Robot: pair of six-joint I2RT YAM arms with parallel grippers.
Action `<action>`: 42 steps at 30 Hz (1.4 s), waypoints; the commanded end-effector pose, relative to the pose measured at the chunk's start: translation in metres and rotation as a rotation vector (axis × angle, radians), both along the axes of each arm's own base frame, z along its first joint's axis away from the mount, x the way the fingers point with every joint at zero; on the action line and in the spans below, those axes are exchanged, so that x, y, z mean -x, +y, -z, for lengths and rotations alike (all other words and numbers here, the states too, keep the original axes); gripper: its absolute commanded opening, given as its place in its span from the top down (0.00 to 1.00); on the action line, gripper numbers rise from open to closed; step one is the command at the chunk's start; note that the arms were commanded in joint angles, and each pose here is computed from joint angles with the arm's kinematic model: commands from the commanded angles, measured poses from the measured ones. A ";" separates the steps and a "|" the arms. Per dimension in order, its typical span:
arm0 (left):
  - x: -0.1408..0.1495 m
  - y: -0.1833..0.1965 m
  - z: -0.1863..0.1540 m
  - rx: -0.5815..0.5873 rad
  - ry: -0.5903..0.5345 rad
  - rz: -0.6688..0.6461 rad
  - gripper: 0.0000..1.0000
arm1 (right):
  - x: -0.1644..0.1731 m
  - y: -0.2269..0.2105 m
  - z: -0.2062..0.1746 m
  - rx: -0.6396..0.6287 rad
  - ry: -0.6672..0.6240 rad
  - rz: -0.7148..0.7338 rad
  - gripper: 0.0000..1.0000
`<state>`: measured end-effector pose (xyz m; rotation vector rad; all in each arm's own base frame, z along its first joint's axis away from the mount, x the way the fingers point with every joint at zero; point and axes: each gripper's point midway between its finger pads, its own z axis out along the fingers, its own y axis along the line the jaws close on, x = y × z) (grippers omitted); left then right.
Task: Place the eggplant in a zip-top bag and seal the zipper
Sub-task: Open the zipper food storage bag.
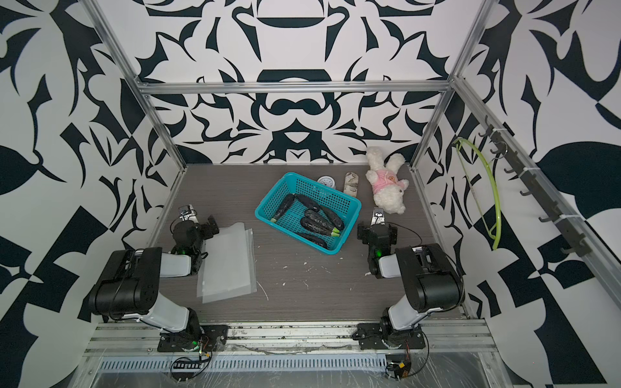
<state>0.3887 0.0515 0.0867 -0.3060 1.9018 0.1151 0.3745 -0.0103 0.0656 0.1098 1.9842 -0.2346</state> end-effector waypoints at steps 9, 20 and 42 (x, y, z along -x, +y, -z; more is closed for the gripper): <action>0.001 0.004 -0.019 -0.001 -0.037 -0.011 0.00 | -0.008 -0.014 -0.036 -0.027 -0.051 0.081 0.00; -0.004 -0.007 -0.060 0.112 0.147 0.019 0.00 | -0.004 -0.024 -0.088 0.006 0.058 0.138 0.00; 0.064 -0.056 -0.011 0.590 0.632 0.039 0.24 | 0.021 0.071 -0.142 -0.446 0.120 -0.198 0.06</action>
